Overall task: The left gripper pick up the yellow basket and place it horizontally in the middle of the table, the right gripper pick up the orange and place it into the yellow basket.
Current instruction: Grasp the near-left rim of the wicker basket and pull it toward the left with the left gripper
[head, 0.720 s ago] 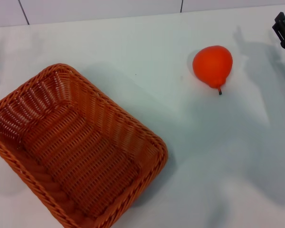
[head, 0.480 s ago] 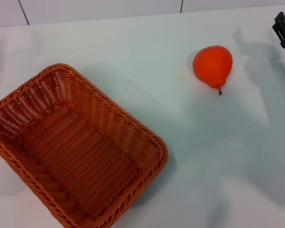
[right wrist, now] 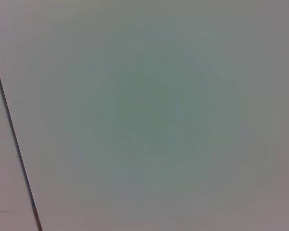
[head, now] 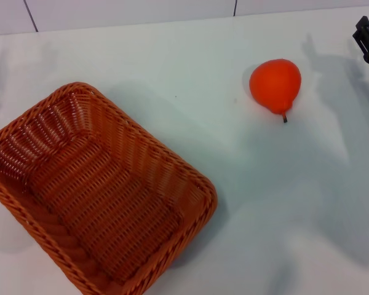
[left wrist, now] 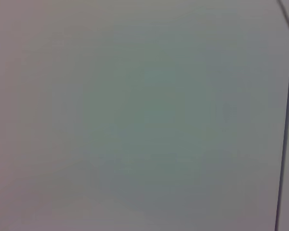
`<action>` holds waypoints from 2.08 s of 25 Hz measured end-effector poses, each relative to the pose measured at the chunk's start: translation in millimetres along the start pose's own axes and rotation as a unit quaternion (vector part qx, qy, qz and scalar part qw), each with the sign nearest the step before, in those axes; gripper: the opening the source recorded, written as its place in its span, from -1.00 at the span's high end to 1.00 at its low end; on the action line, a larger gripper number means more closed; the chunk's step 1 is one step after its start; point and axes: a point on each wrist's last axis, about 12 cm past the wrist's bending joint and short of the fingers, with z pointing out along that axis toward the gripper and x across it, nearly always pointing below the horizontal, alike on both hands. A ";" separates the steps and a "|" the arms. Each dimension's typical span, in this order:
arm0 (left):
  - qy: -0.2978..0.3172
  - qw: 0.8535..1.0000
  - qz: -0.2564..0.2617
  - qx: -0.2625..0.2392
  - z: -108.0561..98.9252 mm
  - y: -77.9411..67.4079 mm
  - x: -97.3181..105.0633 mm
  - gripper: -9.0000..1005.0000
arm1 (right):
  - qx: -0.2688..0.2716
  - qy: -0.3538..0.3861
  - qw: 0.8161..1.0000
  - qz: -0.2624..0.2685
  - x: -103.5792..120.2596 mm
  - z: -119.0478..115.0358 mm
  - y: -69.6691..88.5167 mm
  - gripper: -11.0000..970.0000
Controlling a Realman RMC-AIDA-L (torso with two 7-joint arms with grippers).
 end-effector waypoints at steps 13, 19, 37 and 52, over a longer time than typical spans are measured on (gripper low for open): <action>0.010 0.967 -0.218 0.133 28.4 13.0 -48.2 -0.77 | 0.006 -0.004 1.000 -0.002 -1.5 -0.4 -2.2 -0.93; 0.121 0.926 -0.201 0.296 50.6 -5.0 -85.6 -0.77 | 0.016 -0.005 1.000 -0.003 -2.5 -1.6 -5.8 -0.93; 0.395 0.821 0.088 0.404 67.7 -49.2 -123.0 -0.77 | 0.022 -0.009 1.000 -0.005 -3.9 -2.0 -7.8 -0.93; 0.469 0.777 0.154 0.391 58.0 -57.4 -100.7 -0.75 | 0.022 -0.013 1.000 -0.005 -5.3 -2.4 -8.5 -0.93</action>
